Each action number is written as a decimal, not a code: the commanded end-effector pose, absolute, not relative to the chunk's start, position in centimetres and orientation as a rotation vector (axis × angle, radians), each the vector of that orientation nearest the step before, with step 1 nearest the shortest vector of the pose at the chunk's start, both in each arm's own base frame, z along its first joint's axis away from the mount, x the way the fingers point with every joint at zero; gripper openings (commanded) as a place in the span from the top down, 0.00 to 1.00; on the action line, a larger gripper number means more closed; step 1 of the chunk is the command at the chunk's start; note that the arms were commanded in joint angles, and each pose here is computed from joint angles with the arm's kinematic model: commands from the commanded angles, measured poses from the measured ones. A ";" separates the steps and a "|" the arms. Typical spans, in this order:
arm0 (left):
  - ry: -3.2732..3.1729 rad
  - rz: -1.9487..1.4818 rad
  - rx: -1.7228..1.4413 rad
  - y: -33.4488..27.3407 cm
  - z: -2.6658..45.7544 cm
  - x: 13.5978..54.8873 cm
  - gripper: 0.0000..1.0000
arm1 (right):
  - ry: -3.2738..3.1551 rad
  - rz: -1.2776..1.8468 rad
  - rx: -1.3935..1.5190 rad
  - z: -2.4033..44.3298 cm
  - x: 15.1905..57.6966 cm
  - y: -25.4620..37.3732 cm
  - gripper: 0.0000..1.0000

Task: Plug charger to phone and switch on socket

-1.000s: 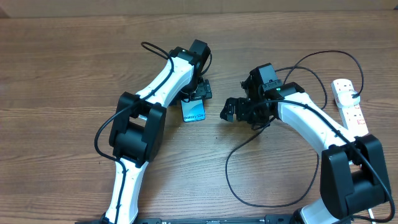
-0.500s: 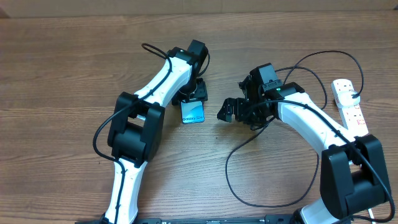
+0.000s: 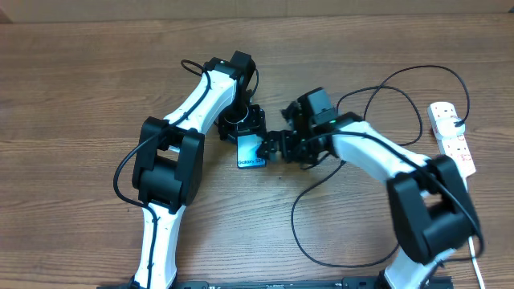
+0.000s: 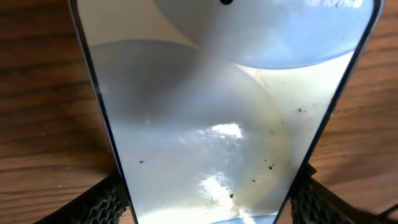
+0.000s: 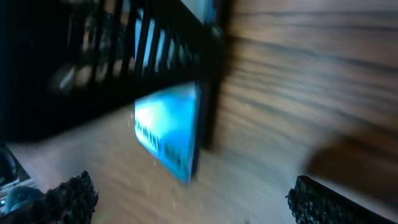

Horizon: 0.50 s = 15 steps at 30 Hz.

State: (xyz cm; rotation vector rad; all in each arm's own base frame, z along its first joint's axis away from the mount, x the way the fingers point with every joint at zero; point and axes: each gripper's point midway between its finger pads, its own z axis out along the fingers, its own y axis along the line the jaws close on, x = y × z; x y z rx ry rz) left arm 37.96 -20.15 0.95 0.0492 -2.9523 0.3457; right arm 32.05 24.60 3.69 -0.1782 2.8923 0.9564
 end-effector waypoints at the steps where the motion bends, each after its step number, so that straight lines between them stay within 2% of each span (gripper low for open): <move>1: -2.873 0.401 -0.021 -20.6 -0.2 36.3 0.31 | 2.942 1.005 -0.079 1.2 31.7 26.3 0.00; 6: -2.867 0.400 -0.032 -20.6 -0.2 36.1 0.29 | 2.895 1.133 -0.123 -0.4 32.1 29.0 0.00; 8: -2.867 0.399 -0.031 -20.6 -0.2 36.1 0.27 | 2.881 1.177 -0.157 -0.6 31.8 29.9 0.05; 12: -2.869 0.400 -0.031 -20.6 -0.2 36.2 0.17 | 2.886 1.176 -0.178 -0.8 31.4 30.3 0.16; 15: -2.874 0.404 -0.033 -20.7 -0.2 36.3 0.06 | 2.883 1.170 -0.178 -0.9 31.5 30.3 0.24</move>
